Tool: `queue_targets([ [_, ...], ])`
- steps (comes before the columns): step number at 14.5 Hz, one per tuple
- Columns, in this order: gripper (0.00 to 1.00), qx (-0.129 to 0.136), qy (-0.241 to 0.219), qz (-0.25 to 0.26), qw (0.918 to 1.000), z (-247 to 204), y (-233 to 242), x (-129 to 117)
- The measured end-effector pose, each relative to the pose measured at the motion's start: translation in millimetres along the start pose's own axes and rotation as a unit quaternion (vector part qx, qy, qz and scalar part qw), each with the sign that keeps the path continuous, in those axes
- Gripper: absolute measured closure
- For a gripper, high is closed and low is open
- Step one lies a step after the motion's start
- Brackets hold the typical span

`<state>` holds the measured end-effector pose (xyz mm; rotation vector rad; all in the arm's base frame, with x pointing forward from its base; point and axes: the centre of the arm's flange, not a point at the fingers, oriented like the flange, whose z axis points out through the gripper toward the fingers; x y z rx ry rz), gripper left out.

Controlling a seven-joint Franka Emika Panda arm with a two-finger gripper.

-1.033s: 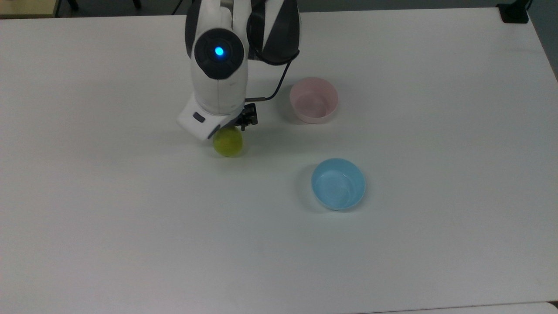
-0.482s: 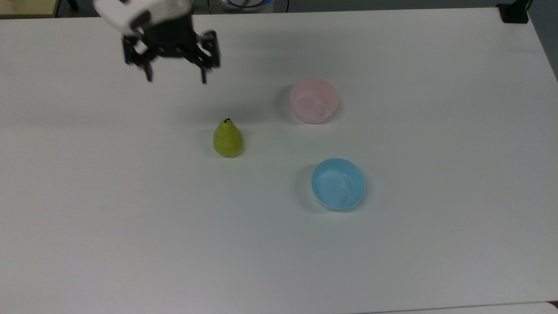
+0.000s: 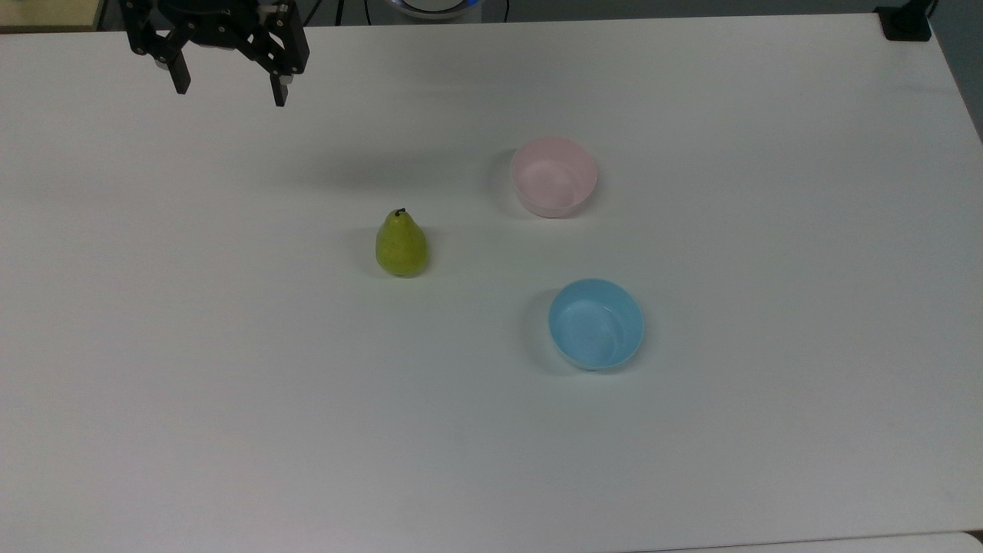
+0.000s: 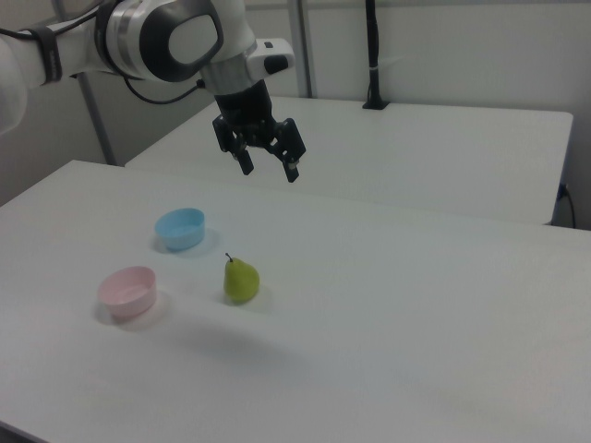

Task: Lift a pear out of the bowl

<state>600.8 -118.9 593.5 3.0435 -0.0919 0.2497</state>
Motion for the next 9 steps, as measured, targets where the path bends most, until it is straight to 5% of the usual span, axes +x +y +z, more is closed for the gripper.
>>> queue_targets([
  [9, 0.00, 0.007, -0.039, 0.001, 0.9992, 7.5, -13.1, -7.7],
])
